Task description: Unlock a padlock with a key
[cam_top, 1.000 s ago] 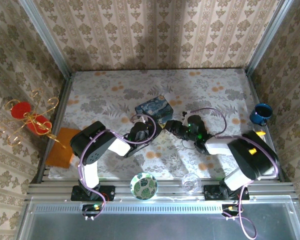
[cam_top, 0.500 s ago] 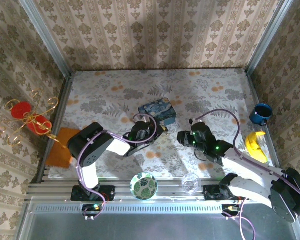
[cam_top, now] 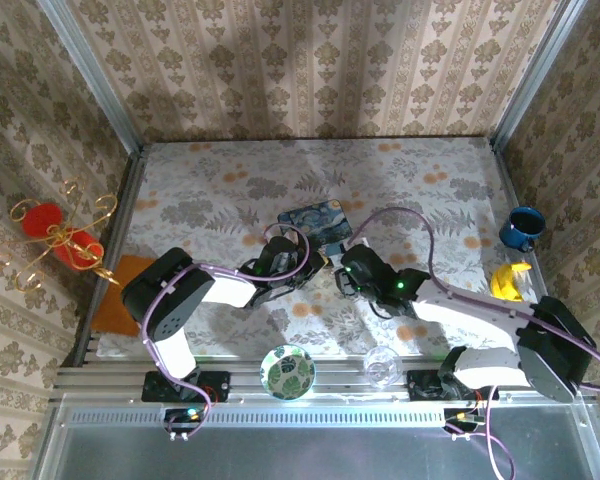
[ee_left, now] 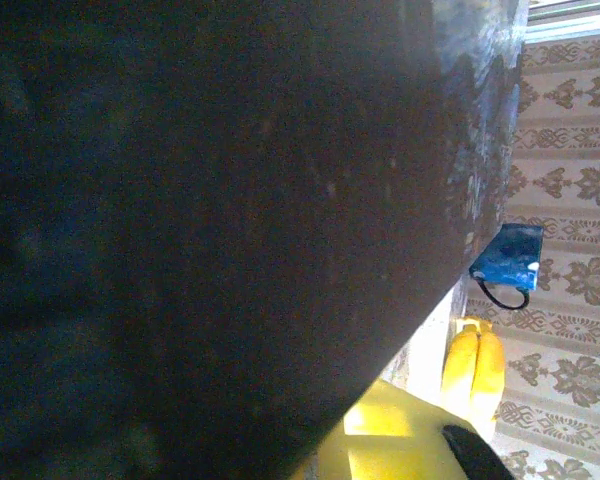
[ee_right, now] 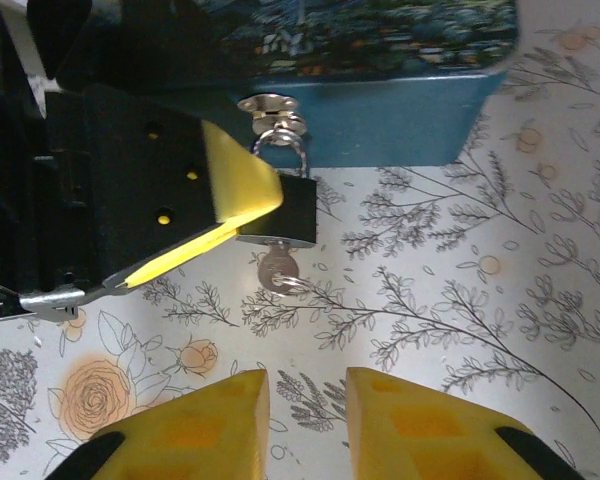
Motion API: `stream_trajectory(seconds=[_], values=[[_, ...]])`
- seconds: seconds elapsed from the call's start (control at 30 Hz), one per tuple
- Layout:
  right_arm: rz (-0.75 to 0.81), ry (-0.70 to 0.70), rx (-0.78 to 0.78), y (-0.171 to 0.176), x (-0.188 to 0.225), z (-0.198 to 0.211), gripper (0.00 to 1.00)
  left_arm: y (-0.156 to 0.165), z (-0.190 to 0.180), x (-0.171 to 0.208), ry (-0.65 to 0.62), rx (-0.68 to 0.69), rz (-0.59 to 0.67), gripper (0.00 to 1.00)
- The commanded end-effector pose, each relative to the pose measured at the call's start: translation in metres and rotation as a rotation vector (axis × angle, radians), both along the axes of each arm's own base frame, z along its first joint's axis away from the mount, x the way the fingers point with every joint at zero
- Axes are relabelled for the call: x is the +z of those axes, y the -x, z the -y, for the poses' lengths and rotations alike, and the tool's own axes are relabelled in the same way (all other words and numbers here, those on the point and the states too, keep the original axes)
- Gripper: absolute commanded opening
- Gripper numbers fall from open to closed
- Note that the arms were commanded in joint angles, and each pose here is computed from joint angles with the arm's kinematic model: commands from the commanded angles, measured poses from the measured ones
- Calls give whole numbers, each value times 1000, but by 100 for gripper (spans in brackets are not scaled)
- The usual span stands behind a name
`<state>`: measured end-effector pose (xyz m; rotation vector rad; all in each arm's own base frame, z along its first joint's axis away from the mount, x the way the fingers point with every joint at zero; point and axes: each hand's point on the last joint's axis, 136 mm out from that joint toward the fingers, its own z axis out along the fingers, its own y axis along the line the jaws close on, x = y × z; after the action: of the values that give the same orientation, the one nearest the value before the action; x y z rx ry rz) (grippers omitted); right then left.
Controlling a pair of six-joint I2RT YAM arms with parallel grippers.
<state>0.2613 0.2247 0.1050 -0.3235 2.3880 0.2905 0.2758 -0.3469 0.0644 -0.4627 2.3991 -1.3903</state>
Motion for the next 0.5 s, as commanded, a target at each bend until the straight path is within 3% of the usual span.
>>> stream_trajectory(seconds=[0.0,0.47], values=[[36,85,32,-9,1,-7,28,1,-3,5,-6,-16,-4,0],[13,246,96,-24,-24,-31,32,1,-7,6,-7,-22,-7,0]])
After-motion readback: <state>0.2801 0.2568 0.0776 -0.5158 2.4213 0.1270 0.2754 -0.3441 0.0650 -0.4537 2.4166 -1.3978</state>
